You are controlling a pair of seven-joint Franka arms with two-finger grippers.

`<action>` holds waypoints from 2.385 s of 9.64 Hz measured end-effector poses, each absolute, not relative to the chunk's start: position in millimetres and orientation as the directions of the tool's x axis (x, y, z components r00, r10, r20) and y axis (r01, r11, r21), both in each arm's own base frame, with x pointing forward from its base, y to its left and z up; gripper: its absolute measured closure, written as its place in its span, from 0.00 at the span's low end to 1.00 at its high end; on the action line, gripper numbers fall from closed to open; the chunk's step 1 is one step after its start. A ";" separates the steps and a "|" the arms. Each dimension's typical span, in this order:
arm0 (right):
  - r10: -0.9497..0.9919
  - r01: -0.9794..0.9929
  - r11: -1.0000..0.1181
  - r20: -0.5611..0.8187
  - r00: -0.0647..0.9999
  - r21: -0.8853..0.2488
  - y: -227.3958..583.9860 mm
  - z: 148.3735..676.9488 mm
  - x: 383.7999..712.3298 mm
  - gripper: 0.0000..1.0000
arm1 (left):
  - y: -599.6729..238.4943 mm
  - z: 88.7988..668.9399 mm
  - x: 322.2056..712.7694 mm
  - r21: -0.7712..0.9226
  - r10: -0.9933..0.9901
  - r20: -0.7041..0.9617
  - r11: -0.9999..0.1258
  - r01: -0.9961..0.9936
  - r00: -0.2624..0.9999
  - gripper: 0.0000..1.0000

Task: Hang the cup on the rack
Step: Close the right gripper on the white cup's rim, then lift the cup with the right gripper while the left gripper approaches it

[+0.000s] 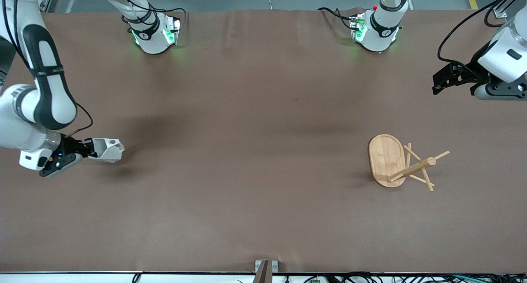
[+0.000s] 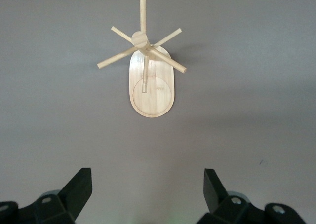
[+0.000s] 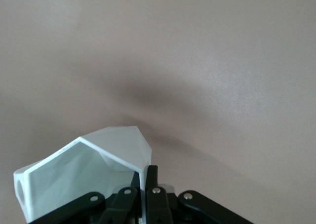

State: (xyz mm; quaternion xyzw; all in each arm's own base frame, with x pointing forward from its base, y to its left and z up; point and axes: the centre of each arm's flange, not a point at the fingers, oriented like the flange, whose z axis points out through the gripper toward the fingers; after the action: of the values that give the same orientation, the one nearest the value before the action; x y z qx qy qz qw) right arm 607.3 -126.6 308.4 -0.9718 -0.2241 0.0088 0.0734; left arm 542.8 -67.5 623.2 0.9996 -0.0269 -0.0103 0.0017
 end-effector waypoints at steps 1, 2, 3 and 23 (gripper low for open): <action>0.420 0.416 -0.896 0.013 0.908 -0.156 -113.8 330.1 611.3 0.96 | -83.8 619.7 543.1 0.018 -0.088 -0.024 -0.996 -0.088 0.996 0.00; 0.401 0.399 -0.900 0.025 0.916 -0.176 -91.5 348.0 615.0 0.96 | -114.1 617.4 540.7 0.041 -0.139 -0.020 -0.990 -0.138 0.990 0.00; 0.378 0.377 -0.898 0.041 0.925 -0.226 -60.7 360.0 616.5 0.96 | -149.5 615.9 535.4 0.062 -0.199 -0.011 -0.978 -0.198 0.980 0.00; 0.324 -0.157 -0.218 -0.223 0.920 -0.963 308.5 430.7 561.7 0.96 | -445.6 581.5 464.4 0.114 -0.804 0.441 -0.390 -0.914 0.398 0.00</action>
State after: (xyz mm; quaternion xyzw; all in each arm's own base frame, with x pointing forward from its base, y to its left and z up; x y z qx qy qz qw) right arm 561.7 308.5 430.7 -0.7561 -0.0553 0.1928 0.6229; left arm 464.4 -445.6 581.5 0.8182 -0.5250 0.1593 0.1719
